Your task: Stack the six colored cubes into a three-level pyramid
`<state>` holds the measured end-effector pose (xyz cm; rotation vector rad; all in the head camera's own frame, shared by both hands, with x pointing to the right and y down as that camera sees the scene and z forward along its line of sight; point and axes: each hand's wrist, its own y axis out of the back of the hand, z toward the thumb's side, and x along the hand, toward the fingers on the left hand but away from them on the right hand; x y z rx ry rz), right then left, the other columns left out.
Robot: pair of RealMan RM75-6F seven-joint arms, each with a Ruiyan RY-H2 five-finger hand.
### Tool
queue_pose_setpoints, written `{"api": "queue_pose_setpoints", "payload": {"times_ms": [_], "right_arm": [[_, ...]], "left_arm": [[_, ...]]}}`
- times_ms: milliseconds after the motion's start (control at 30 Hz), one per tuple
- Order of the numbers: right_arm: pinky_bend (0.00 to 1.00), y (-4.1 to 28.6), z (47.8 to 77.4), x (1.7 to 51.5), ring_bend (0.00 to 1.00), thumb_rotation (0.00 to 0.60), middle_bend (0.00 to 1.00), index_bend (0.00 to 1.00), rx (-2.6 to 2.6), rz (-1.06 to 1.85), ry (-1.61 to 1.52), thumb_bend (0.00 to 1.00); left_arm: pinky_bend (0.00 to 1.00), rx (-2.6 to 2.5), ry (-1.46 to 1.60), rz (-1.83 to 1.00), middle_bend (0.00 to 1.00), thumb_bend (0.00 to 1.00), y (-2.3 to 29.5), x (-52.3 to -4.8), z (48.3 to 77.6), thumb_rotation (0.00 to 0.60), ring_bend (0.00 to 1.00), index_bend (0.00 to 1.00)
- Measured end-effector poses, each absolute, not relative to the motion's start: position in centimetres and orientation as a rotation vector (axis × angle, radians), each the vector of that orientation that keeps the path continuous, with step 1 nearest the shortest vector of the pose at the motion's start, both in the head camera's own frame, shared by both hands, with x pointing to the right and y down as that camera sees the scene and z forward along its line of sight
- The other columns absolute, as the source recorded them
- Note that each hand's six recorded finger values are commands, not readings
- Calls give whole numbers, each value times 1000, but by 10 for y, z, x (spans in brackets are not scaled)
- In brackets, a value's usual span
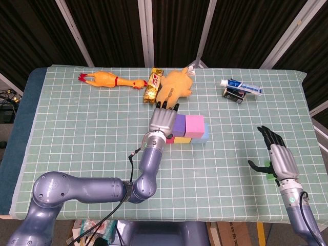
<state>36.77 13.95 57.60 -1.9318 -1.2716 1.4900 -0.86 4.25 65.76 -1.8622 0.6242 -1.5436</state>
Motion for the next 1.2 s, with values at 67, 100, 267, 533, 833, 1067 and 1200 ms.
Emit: {"api": "queue_pose_setpoints", "payload": {"times_ms": [67,100,267,533,833,1067,1200], "right_arm": [[0,140,576,367,0,600,0,0,-1934,1490,-1271,273],[0,140,576,367,0,600,0,0,-1933,1490,-1270,273],[0,140,576,367,0,600,0,0,-1932,1490,-1270,273],[0,140,576,367,0,600,0,0,-1935,1489,-1268,273],[0,140,576,366,0,600,0,0,-1935,1488,-1265,273],[0,140,576,366,0,600,0,0,-1935,1488,-1264,274],[0,140,576,366,0,600,0,0,-1935,1488,-1263,272]], "left_arm": [[31,-1863,621,-1543,265,271,43,-8,658,600,16,0],[31,-1863,620,-1543,266,271,44,-8,658,600,16,0],[31,-1862,621,-1544,268,271,44,-9,658,600,16,0],[31,-1860,632,-1544,270,271,42,-10,655,600,17,0],[31,-1859,633,-1548,275,271,42,-12,654,600,16,0],[31,-1862,632,-1547,276,271,42,-11,654,600,16,0],[31,-1862,633,-1545,277,271,42,-11,653,600,16,0]]}}
